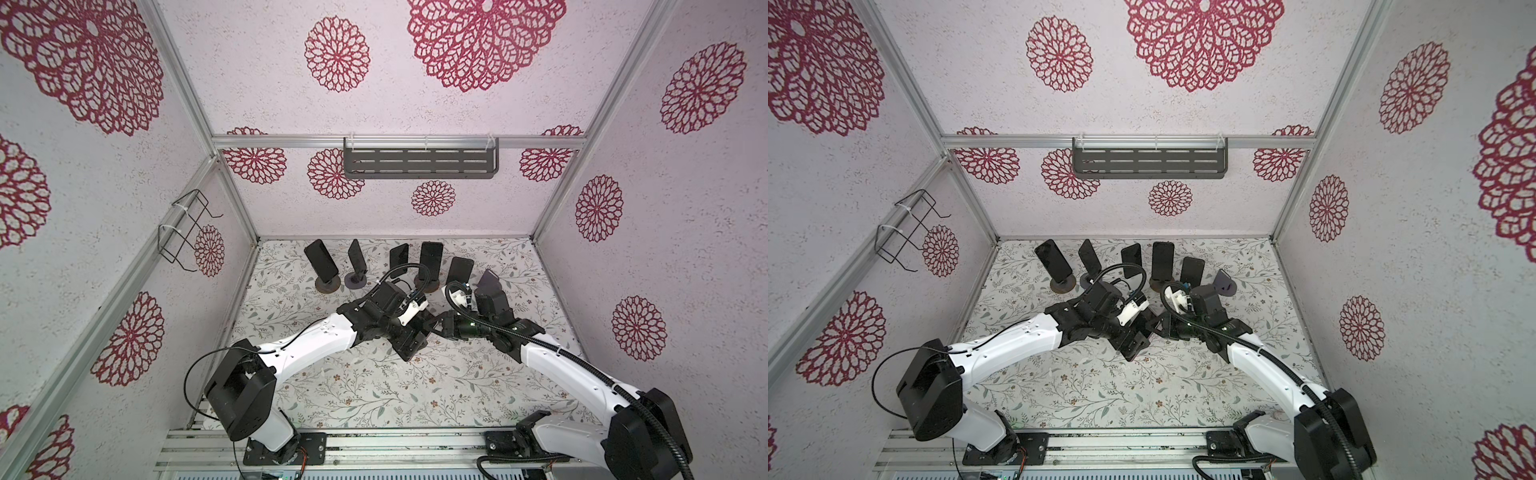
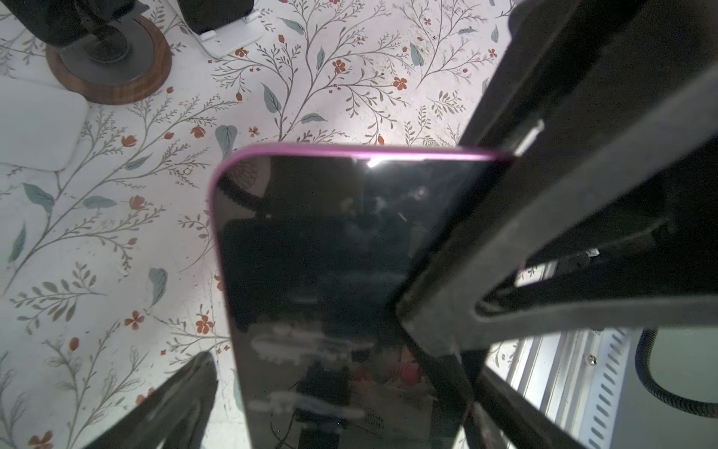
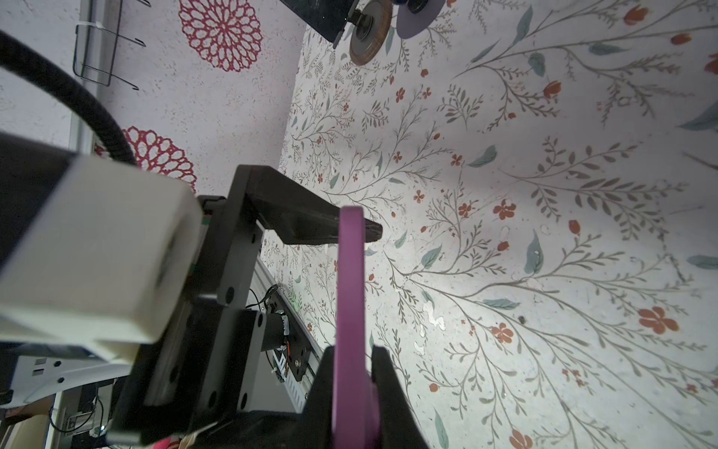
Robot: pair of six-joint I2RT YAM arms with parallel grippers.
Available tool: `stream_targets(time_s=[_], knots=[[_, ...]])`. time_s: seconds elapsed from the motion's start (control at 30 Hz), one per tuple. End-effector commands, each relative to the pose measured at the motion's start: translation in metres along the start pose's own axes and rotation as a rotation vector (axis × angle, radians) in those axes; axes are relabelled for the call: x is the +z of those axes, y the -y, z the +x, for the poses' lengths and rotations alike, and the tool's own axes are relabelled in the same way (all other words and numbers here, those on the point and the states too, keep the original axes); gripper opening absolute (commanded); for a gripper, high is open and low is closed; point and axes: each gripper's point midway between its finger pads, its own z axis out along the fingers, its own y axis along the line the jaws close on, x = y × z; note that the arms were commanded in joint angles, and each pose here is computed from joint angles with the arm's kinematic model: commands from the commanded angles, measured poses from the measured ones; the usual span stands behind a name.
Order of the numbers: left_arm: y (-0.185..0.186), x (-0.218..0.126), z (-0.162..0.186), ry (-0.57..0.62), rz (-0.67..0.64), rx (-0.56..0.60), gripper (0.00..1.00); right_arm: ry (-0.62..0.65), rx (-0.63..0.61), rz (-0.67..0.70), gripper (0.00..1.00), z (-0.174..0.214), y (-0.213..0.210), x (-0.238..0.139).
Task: Remove the phone from the phone stand
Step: 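Carry the phone toward the left gripper while the left gripper reaches to meet it, then grasp the phone with the left gripper while the right gripper opens and draws back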
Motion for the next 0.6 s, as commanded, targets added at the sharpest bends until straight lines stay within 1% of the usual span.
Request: stream_targets(time_s=[0.0,0.13,0.47,0.5,0.57], knots=[[0.004,0.007,-0.003,0.015,0.003,0.034,0.96,0.036,-0.041,-0.095,0.0,-0.009,-0.028,-0.007],[0.002,0.008,-0.003,0.012,-0.01,0.034,0.89,0.033,-0.037,-0.078,0.0,-0.008,-0.024,-0.005],[-0.005,0.008,-0.001,0.005,-0.049,0.008,0.55,0.032,-0.034,-0.066,0.0,-0.009,-0.019,-0.001],[-0.006,0.008,-0.001,0.006,-0.056,0.001,0.54,0.034,-0.033,-0.066,0.05,-0.01,-0.019,-0.001],[-0.01,0.006,-0.002,0.01,-0.082,-0.017,0.51,0.036,-0.032,-0.06,0.22,-0.01,-0.018,0.0]])
